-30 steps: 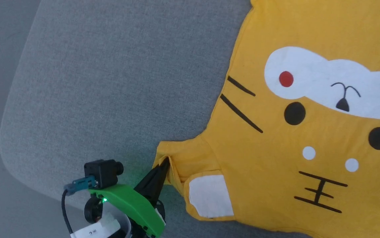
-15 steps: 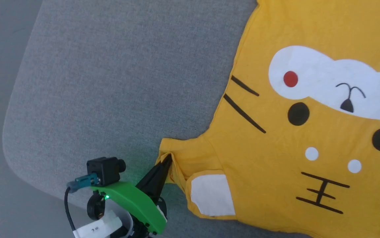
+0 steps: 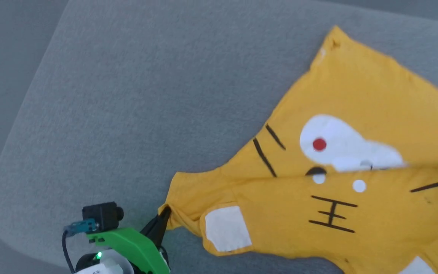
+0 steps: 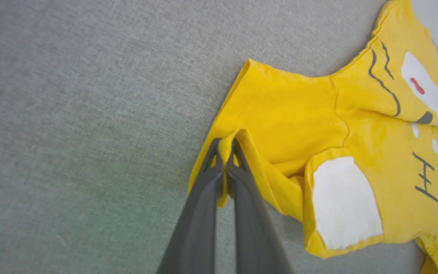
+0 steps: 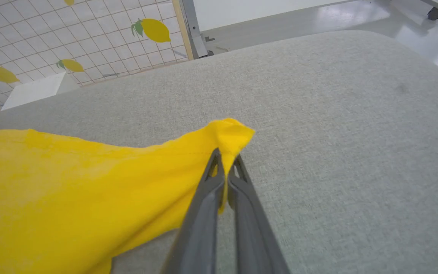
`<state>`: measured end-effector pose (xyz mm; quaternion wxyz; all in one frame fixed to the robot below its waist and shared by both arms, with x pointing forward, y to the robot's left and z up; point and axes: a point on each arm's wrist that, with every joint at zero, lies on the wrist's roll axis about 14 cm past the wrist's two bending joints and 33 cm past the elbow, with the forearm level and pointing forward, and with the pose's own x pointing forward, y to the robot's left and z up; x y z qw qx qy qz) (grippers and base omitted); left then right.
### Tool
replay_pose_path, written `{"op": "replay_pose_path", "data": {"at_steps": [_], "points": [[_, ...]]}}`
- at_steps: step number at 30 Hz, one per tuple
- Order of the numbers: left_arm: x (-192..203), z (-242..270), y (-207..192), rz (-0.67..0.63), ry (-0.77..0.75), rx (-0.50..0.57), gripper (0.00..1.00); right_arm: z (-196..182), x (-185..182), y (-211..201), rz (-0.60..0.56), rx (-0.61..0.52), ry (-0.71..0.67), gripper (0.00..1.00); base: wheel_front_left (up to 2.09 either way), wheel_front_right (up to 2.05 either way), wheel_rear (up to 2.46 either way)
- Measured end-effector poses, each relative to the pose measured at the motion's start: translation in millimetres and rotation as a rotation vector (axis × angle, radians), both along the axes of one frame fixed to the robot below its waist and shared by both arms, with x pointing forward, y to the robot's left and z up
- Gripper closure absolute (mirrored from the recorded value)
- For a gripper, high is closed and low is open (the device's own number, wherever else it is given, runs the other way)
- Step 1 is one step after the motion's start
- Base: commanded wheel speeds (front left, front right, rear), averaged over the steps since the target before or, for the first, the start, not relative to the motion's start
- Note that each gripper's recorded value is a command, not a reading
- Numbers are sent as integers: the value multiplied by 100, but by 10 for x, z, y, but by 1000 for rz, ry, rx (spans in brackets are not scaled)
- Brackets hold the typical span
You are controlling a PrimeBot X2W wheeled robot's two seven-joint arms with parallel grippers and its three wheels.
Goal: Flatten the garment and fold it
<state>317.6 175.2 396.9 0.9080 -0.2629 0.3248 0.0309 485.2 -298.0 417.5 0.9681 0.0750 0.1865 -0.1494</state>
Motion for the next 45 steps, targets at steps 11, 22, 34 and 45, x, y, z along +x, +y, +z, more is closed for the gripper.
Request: {"op": "replay_pose_path", "data": {"at_steps": [11,22,34,45], "points": [[43,246,-222,-85,-78,-20,100,-366,-1476,-512,-185,75,391,100,0,0,0],[71,380,-345,-132,-119,-35,100,-495,-1866,-515,-204,167,522,0,0,0,0],[45,337,-317,-132,-100,-27,100,568,-495,248,108,-18,-142,0,0,0,0],[96,224,-294,-125,-67,-28,100,482,381,1222,458,-27,-146,0,0,0,0]]}}
